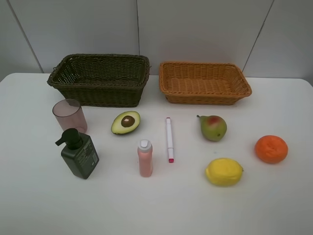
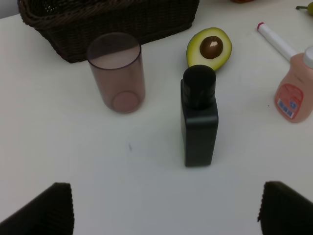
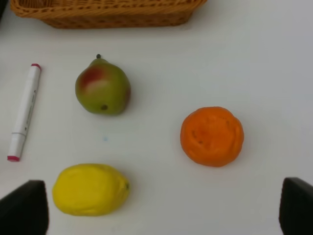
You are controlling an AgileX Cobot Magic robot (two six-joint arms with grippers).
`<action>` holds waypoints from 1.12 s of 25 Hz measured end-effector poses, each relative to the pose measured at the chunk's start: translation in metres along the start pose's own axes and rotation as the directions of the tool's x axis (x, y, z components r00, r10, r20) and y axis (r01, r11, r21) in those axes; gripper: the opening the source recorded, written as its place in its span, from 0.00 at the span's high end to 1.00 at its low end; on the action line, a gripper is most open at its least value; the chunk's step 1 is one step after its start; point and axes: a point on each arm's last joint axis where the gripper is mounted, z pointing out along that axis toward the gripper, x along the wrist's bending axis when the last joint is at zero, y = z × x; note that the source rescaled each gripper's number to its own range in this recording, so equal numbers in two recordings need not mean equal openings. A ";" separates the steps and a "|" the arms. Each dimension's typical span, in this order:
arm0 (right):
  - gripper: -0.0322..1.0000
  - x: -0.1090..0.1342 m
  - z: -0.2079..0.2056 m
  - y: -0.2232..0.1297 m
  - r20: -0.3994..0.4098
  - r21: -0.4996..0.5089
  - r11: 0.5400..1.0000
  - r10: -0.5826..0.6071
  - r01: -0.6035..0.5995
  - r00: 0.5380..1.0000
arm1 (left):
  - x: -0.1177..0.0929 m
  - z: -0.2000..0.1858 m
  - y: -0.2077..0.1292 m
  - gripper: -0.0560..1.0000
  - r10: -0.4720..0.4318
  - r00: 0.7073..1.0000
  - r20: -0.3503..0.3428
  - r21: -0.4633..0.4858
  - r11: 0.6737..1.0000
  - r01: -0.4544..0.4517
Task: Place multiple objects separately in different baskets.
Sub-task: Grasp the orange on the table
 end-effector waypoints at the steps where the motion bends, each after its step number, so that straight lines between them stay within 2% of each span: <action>1: 0.00 0.000 0.008 0.005 0.001 0.026 1.000 0.002 -0.002 1.000 | 0.000 0.000 0.000 0.00 0.000 1.000 0.000 0.000 1.000 0.000; 5: 0.00 -0.001 0.038 0.020 0.014 0.110 0.994 0.007 -0.008 1.000 | 0.000 0.000 0.000 0.00 0.000 1.000 0.000 0.000 1.000 0.000; 8: 0.00 -0.005 0.066 0.028 0.052 0.173 0.985 0.016 -0.025 0.999 | 0.000 0.000 0.000 0.00 0.000 1.000 0.000 0.000 1.000 0.000; 12: 0.00 -0.010 0.102 0.031 0.110 0.255 0.966 0.022 -0.050 0.994 | 0.000 0.000 0.000 0.00 0.000 1.000 0.000 0.000 1.000 0.000; 15: 0.00 -0.012 0.125 0.031 0.119 0.303 0.951 0.021 -0.056 0.993 | 0.000 0.000 0.000 0.00 0.000 1.000 0.000 0.000 1.000 0.000; 28: 0.00 -0.032 0.198 0.018 0.160 0.389 0.913 0.059 -0.118 0.985 | 0.000 0.000 0.000 0.00 0.000 1.000 0.000 0.000 1.000 0.000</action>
